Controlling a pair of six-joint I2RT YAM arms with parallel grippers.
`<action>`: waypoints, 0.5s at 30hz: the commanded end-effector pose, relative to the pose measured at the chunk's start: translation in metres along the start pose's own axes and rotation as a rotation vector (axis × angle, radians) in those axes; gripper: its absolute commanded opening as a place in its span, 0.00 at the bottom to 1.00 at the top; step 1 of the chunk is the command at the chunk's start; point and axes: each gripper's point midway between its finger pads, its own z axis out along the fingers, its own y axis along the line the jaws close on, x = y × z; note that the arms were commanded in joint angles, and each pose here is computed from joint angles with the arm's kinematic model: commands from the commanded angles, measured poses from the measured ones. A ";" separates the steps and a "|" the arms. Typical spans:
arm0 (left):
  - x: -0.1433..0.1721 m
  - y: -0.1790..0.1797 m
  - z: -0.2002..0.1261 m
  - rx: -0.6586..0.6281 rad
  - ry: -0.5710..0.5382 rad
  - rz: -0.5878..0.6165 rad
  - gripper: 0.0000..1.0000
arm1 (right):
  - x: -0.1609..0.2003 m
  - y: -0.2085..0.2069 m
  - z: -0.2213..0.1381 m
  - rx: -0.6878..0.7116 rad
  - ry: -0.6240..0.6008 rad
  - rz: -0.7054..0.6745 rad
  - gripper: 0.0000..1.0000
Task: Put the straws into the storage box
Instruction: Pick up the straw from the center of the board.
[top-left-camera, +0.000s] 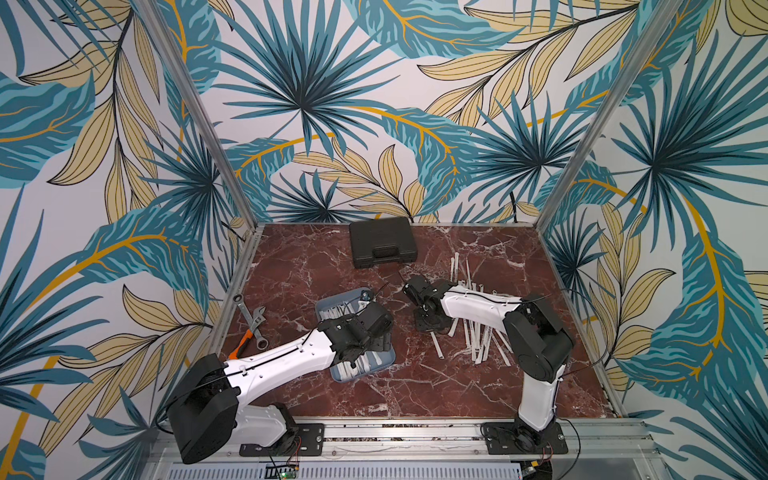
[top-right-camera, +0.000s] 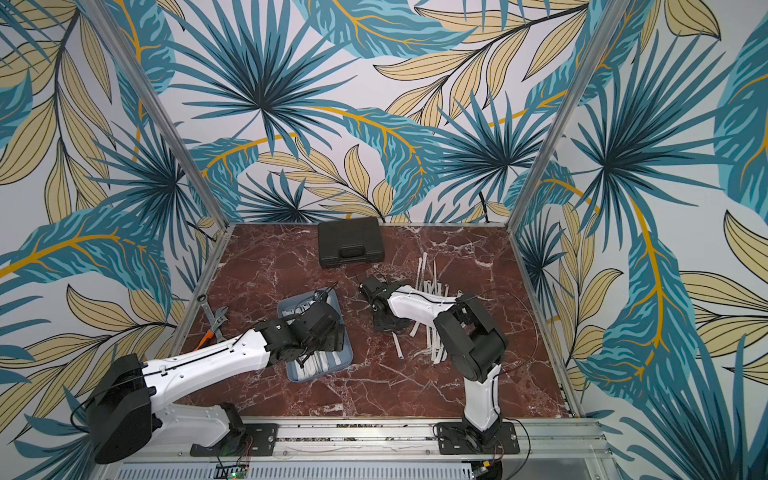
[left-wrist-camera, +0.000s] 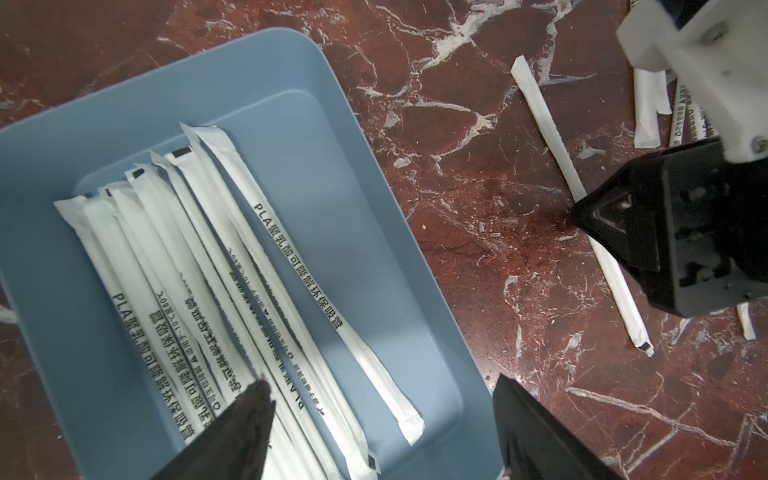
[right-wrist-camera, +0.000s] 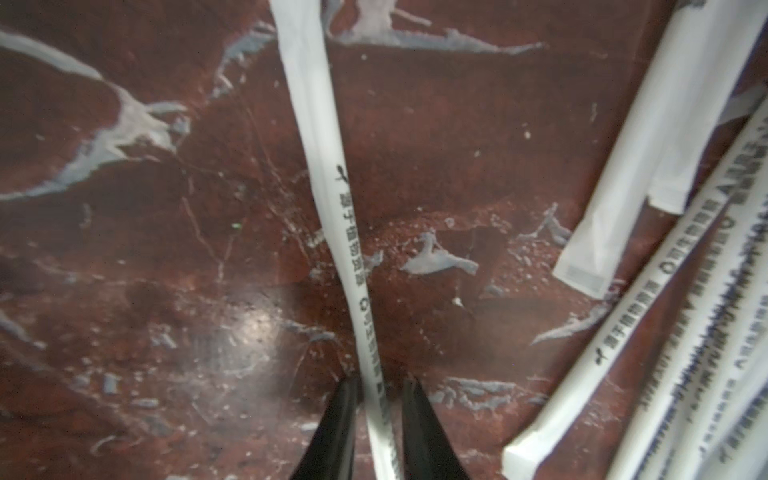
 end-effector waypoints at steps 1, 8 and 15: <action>-0.024 -0.004 -0.014 0.004 -0.074 -0.020 0.89 | 0.007 0.009 0.011 -0.041 0.024 -0.013 0.11; -0.034 0.045 -0.033 -0.075 -0.135 -0.084 0.89 | -0.010 0.034 -0.053 -0.166 -0.073 -0.037 0.05; -0.037 0.097 -0.058 -0.184 -0.218 -0.174 0.89 | 0.001 0.155 -0.110 -0.492 -0.084 -0.165 0.05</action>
